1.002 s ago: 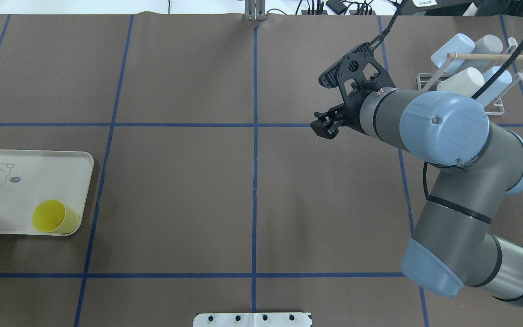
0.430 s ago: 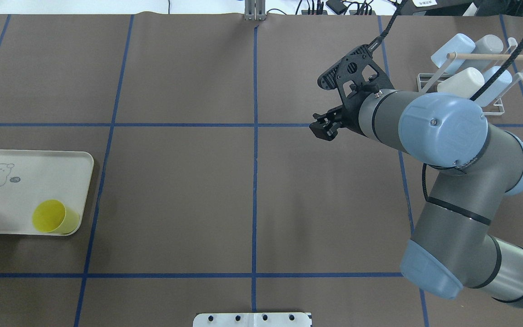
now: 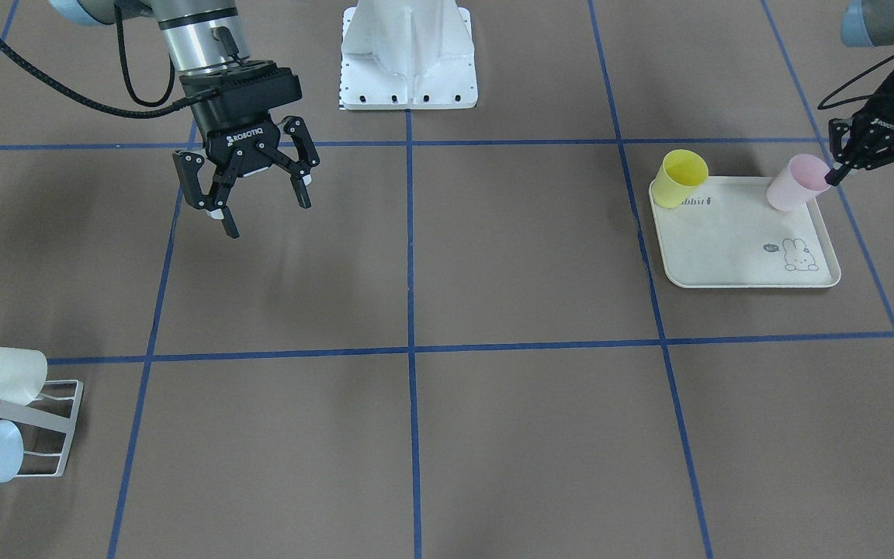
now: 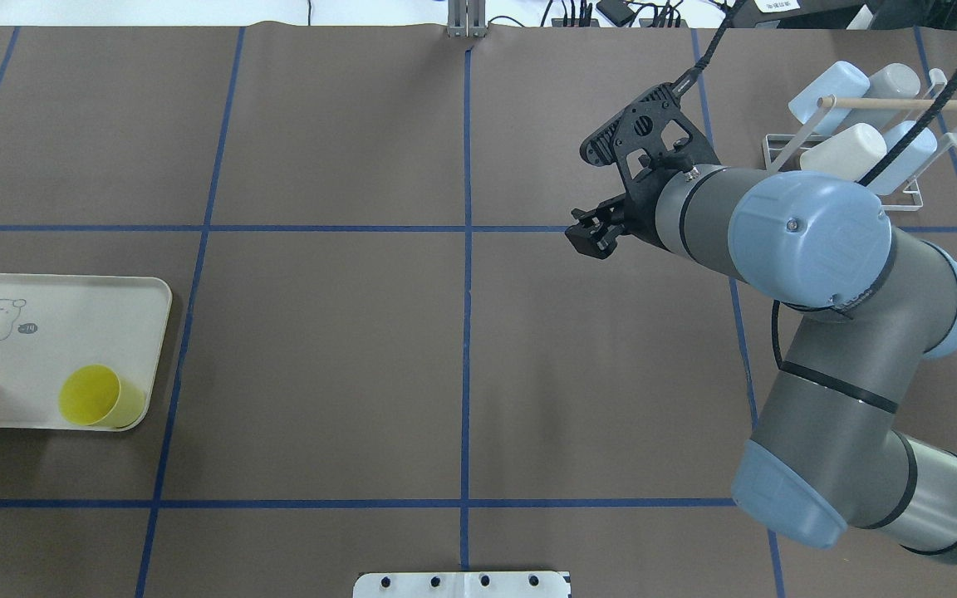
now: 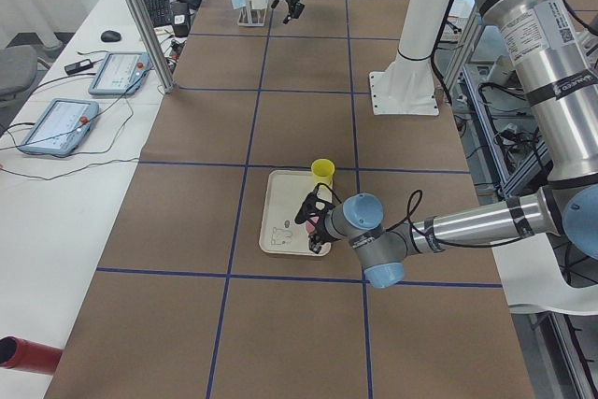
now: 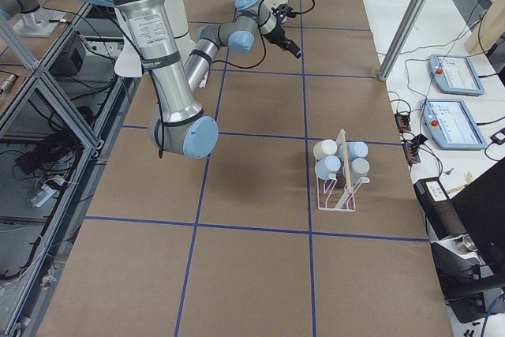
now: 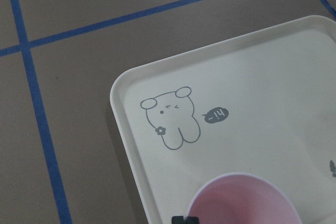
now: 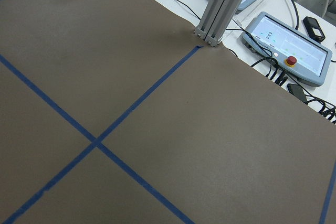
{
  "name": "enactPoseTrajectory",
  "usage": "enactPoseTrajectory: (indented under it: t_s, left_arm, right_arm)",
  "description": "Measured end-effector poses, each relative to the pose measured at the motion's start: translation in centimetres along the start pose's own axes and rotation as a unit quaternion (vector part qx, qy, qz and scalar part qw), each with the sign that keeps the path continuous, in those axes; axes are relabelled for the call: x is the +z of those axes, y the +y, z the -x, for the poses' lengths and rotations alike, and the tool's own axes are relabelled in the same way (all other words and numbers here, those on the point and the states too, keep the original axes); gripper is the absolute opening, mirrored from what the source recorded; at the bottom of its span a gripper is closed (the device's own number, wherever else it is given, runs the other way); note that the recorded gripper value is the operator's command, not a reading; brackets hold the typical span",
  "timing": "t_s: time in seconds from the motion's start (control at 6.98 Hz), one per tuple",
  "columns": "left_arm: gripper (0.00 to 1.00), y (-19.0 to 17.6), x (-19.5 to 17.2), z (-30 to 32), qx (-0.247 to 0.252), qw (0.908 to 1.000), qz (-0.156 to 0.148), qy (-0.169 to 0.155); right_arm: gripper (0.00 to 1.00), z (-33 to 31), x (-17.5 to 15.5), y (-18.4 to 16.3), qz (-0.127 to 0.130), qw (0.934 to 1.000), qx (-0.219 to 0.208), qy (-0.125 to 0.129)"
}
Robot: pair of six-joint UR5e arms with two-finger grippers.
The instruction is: Transfer IKEA cup to right arm and place on rack
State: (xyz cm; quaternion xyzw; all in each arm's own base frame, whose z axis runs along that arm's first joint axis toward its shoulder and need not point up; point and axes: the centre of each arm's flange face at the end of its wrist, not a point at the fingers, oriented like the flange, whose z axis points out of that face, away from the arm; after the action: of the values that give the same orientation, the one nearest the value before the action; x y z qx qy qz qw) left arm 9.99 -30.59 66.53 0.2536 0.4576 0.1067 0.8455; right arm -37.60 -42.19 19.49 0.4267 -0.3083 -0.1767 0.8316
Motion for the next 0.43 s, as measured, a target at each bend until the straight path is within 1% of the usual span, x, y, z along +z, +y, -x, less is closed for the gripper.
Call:
enactPoseTrajectory:
  t_s: [0.14,0.29,0.43]
  left_arm:
    - [0.0,-0.8,-0.9,-0.6,-0.001,0.9999,-0.003,0.017]
    - [0.0,-2.1,-2.2,-0.7,-0.01,0.9995,-0.019,0.023]
    - [0.0,-3.7,-4.0,-0.8,-0.037,0.9982,-0.037,0.029]
  right_arm:
    - [1.0,0.1,0.0,0.0,-0.001,1.0,-0.001,-0.001]
    - [1.0,0.3,-0.1,-0.2,-0.003,1.0,-0.004,-0.003]
    - [1.0,0.8,-0.2,-0.4,-0.01,0.9999,-0.005,-0.01]
